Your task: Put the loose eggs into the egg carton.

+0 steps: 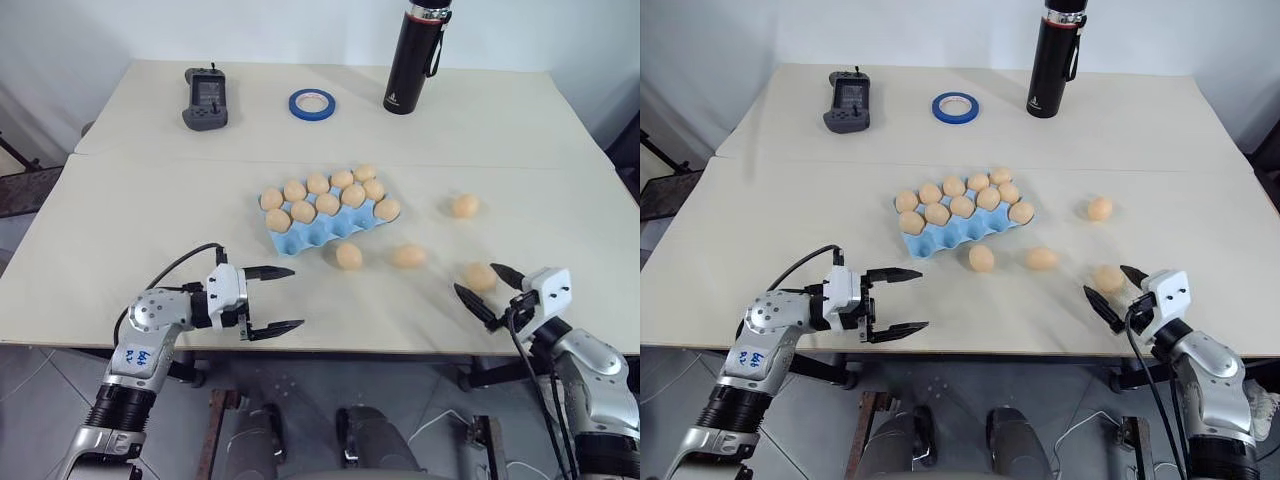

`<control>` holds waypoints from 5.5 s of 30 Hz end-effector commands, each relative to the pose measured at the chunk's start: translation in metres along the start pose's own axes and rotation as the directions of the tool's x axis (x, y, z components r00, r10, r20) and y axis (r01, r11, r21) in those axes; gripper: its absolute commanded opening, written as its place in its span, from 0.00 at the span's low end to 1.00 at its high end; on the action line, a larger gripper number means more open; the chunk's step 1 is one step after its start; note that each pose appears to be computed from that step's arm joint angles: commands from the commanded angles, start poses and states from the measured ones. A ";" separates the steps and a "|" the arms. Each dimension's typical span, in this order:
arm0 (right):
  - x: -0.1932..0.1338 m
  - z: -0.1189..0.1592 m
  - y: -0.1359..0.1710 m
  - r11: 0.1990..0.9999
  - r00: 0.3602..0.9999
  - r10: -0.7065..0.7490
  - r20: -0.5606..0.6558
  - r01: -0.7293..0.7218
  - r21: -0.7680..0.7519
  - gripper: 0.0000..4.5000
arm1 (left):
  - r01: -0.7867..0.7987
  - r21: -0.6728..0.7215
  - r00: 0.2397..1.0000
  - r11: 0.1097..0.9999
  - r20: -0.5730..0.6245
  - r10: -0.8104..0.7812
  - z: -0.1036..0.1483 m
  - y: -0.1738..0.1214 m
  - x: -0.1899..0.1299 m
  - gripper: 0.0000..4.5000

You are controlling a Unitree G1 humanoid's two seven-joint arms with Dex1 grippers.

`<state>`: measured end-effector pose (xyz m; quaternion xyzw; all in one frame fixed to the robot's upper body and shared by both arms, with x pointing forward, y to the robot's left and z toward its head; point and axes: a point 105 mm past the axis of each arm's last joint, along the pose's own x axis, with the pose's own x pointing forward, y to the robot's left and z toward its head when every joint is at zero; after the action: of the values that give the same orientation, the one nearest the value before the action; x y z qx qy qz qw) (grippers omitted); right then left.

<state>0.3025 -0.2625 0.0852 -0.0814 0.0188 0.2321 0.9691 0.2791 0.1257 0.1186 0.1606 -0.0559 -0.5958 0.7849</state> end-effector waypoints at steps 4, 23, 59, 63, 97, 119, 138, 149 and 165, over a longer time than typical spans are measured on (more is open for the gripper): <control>0.006 0.010 -0.008 0.999 0.999 0.018 0.037 -0.017 -0.039 0.47 | -0.056 0.044 0.998 0.997 0.008 0.056 0.013 0.002 -0.009 1.00; 0.144 0.122 0.088 0.947 0.938 0.285 0.196 -0.243 -0.211 0.36 | -0.303 0.018 0.952 0.953 -0.044 0.303 0.004 0.007 -0.041 1.00; -0.039 0.012 -0.008 0.941 0.946 -0.315 0.080 0.322 -0.099 0.99 | -0.211 -0.002 0.977 0.978 0.029 0.211 0.001 0.036 0.012 1.00; -0.023 0.020 -0.011 0.939 0.938 -0.330 0.104 0.338 -0.063 0.99 | -0.201 0.004 0.979 0.980 0.043 0.201 0.003 0.038 0.012 1.00; 0.138 0.072 -0.059 0.916 0.916 -0.395 0.072 0.386 0.112 0.44 | -0.377 0.022 0.926 0.926 0.029 0.377 0.003 0.024 -0.019 1.00; 0.167 0.128 0.138 0.894 0.894 0.446 0.039 -0.443 -0.070 0.44 | -0.497 0.007 0.865 0.868 -0.074 0.496 -0.006 0.004 -0.067 1.00; 0.076 0.126 0.071 0.885 0.890 0.432 0.145 -0.388 -0.255 0.99 | -0.406 -0.024 0.914 0.914 -0.036 0.405 -0.001 0.012 -0.042 1.00; -0.011 0.047 0.020 0.974 0.978 0.192 0.077 -0.180 -0.138 0.99 | -0.293 -0.061 0.956 0.954 -0.004 0.293 0.004 0.017 -0.017 1.00; 0.030 0.050 0.041 0.950 0.954 0.291 0.078 -0.278 -0.146 0.99 | -0.277 -0.041 0.961 0.960 0.004 0.277 0.003 0.025 -0.019 1.00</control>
<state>0.3074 -0.2042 0.1294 -0.1202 -0.0451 0.3622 0.9232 0.2981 0.1448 0.1236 0.1288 -0.0524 -0.4872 0.8622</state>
